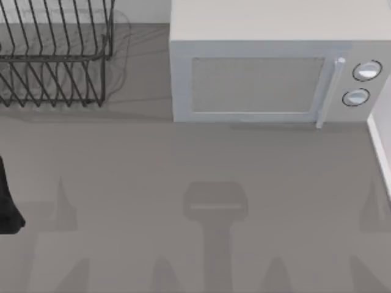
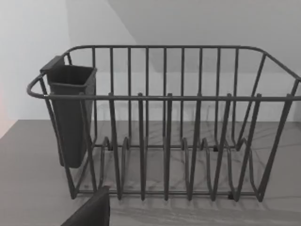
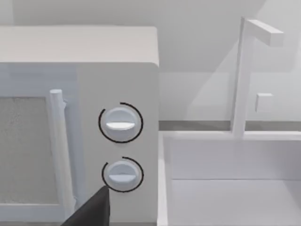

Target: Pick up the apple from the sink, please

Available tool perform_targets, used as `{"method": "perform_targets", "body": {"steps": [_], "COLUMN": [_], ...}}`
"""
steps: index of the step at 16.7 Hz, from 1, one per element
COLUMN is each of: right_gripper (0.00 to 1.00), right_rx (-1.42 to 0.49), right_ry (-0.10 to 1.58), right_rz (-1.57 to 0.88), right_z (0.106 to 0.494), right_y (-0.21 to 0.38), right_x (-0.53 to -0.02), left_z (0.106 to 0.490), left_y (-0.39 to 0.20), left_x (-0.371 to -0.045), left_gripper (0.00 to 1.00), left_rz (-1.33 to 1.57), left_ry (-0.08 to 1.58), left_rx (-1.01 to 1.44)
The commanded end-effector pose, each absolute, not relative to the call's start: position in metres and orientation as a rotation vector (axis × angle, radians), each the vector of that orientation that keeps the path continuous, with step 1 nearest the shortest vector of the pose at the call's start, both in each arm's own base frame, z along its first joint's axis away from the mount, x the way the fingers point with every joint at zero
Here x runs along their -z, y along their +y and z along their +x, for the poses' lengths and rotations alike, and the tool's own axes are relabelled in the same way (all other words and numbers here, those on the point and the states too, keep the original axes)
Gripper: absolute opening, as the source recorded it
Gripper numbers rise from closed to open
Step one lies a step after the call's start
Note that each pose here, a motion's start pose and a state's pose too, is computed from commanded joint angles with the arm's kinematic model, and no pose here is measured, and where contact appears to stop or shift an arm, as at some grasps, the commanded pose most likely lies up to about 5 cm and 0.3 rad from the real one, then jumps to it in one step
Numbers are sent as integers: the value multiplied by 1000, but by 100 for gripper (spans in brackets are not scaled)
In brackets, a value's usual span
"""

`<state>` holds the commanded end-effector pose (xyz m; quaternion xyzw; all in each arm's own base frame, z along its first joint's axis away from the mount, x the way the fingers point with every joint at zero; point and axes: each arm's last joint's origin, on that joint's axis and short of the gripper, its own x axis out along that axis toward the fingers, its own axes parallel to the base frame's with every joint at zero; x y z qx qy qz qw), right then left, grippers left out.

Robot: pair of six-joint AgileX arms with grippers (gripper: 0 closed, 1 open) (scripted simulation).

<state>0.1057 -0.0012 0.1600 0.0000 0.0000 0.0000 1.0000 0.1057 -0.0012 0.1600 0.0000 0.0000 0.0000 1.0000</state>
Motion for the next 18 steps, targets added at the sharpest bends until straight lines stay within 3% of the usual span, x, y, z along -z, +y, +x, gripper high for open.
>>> {"method": "perform_targets", "body": {"steps": [10, 14, 18], "right_gripper": [100, 100, 100], "right_rx": [12, 46, 80], "right_ry": [42, 206, 482], "right_rz": [-11, -44, -76], "right_z": [106, 116, 155], "right_y": [-2, -7, -17], "right_x": [-172, -208, -250], "left_z": [106, 106, 106], "left_y": [-1, -1, -1], "left_x": [-160, -160, -160], "left_gripper": [100, 100, 100], "left_rz": [0, 0, 0], "left_ry": [0, 0, 0], "left_rx": [0, 0, 0]}}
